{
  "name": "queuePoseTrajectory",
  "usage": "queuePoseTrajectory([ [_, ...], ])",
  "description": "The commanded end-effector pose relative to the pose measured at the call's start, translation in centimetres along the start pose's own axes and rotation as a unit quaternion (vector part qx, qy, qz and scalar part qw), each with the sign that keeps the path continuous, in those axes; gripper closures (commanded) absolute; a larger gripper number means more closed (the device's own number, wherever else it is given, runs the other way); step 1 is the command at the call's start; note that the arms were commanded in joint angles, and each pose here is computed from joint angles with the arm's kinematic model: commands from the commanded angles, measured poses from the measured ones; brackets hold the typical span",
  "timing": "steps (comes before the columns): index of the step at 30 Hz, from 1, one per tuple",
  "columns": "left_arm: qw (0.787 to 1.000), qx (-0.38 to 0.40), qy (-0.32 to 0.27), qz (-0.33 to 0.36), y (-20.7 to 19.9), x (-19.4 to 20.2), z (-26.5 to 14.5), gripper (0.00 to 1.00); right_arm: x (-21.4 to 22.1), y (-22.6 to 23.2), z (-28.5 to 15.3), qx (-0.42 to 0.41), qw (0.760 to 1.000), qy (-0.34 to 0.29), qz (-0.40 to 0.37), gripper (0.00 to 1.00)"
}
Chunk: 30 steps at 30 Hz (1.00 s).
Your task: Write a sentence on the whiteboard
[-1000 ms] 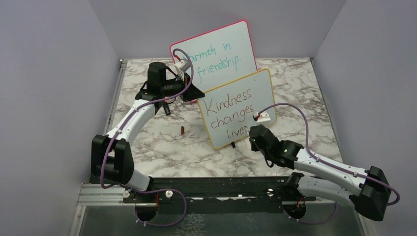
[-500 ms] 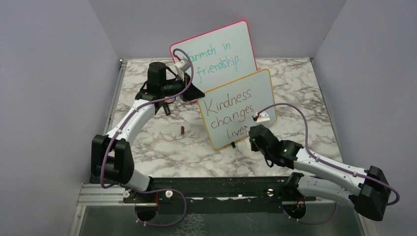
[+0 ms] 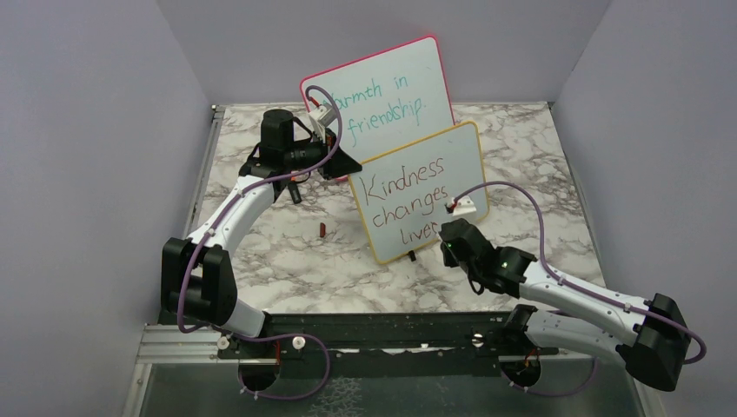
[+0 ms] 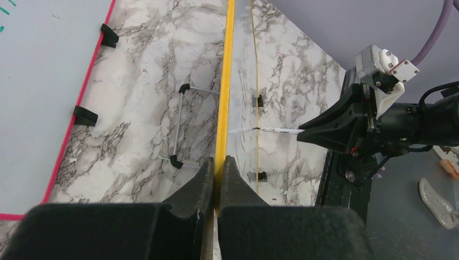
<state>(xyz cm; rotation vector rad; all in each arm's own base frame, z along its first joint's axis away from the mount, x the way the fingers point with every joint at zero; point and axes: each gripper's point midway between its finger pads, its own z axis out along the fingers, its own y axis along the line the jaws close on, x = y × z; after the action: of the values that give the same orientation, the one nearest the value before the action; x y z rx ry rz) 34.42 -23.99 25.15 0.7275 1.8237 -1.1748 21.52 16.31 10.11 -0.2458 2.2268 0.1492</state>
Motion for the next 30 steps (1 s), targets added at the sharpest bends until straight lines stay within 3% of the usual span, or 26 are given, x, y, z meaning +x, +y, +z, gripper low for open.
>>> queuePoseTrajectory([
  [1,0.998,-0.006,0.048,-0.038,0.6,3.5,1.0,1.00,-1.0,1.9,-0.2,-0.045,0.999,-0.004,0.010,0.99],
  [11,0.998,-0.008,0.047,-0.036,0.6,3.4,1.0,1.00,-1.1,1.2,-0.4,-0.028,1.000,-0.006,0.012,0.99],
  [22,0.998,-0.008,0.047,-0.035,0.5,3.4,1.0,1.00,-2.3,-2.5,-1.1,0.060,0.997,-0.041,0.035,0.99],
  [30,0.998,-0.008,0.047,-0.035,0.6,3.5,1.0,1.00,-2.3,-2.8,-0.5,0.058,0.996,-0.046,0.048,0.99],
])
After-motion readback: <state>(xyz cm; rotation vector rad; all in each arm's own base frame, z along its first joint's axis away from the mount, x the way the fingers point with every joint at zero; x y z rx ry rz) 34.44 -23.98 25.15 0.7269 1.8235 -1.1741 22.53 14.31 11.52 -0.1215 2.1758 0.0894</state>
